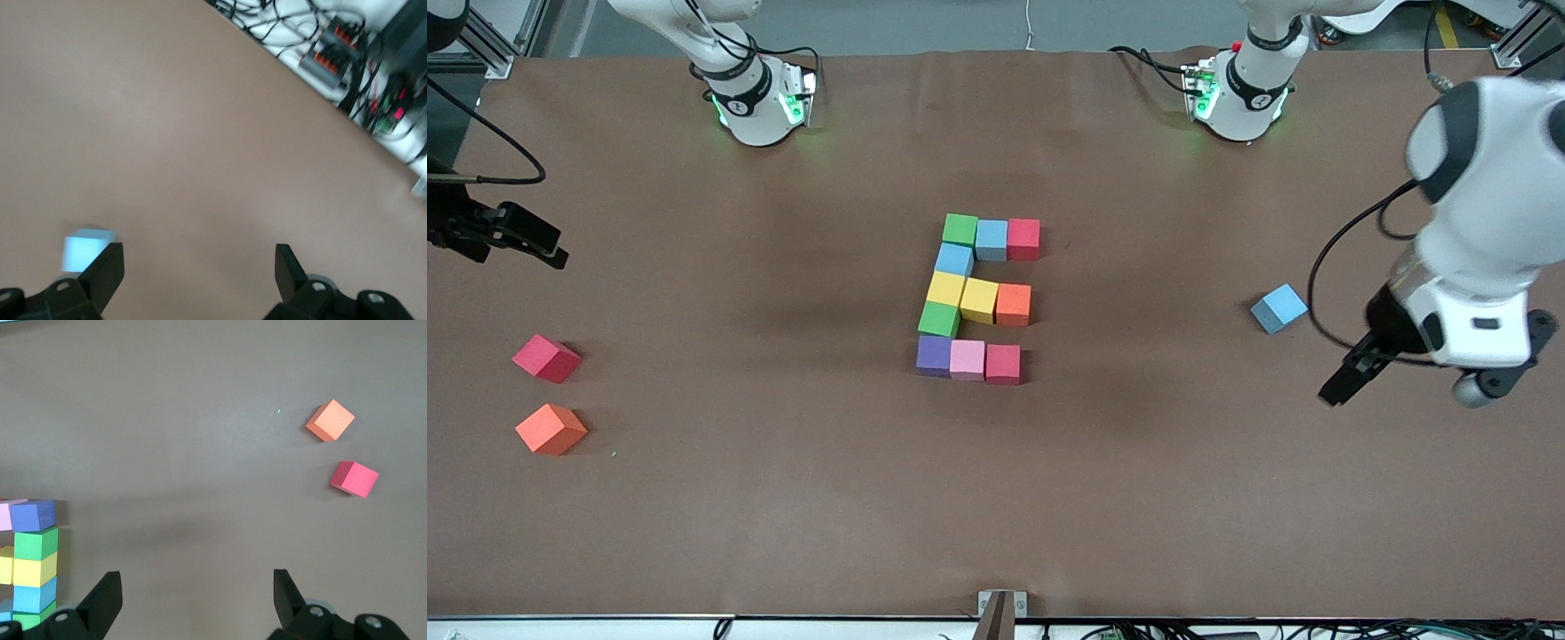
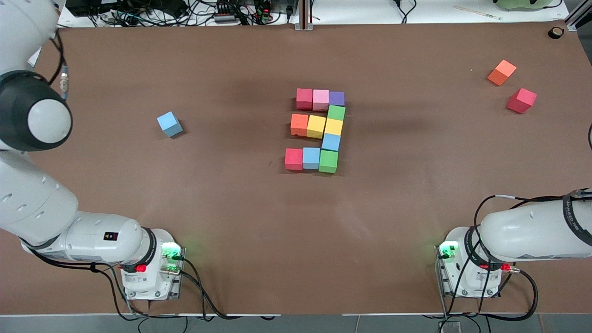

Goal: Arrange 11 blocks into digit 3

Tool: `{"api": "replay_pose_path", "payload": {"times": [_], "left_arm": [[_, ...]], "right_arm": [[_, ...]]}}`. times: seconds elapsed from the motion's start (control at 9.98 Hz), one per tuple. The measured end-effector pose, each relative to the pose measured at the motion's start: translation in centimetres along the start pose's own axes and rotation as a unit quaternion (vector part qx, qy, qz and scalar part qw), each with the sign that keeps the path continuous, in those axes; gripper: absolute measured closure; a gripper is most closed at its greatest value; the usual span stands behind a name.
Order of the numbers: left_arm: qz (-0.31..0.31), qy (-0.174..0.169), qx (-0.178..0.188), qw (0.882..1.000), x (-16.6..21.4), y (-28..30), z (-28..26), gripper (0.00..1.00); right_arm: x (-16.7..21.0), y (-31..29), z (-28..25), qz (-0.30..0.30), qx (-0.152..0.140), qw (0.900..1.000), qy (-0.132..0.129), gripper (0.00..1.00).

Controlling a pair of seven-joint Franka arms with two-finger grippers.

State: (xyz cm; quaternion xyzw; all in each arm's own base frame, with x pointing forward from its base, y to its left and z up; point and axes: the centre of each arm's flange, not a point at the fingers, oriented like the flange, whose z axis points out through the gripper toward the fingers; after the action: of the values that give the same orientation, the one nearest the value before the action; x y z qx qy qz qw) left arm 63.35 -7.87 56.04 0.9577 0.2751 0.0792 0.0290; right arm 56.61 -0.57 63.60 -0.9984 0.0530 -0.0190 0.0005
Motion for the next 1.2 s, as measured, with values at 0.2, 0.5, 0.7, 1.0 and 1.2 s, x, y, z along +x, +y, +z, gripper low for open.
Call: {"api": "replay_pose_path", "payload": {"times": [0.2, 0.5, 0.7, 1.0, 1.2], "left_arm": [[0.081, -0.035, 0.006, 0.996, 0.1, -4.0, -3.0, 0.0], [0.111, -0.04, 0.004, 0.993, -2.4, -5.2, -6.8, 0.0], [0.152, -0.036, -0.002, 0.988, -4.2, -6.3, -9.1, 0.0], [0.235, -0.037, -0.006, 0.971, -6.2, -8.3, -10.1, 0.0], [0.237, -0.033, -0.007, 0.971, -5.6, -8.1, -10.4, 0.0]], "right_arm": [[0.0, 0.0, 0.0, 0.0, 0.0, 1.0, 0.0, 0.0], [0.0, 0.0, 0.0, 0.0, 0.0, 1.0, 0.0, 0.0], [0.0, 0.0, 0.0, 0.0, 0.0, 1.0, 0.0, 0.0], [0.0, 0.0, 0.0, 0.0, 0.0, 1.0, 0.0, 0.0], [0.0, 0.0, 0.0, 0.0, 0.0, 1.0, 0.0, 0.0]]}}
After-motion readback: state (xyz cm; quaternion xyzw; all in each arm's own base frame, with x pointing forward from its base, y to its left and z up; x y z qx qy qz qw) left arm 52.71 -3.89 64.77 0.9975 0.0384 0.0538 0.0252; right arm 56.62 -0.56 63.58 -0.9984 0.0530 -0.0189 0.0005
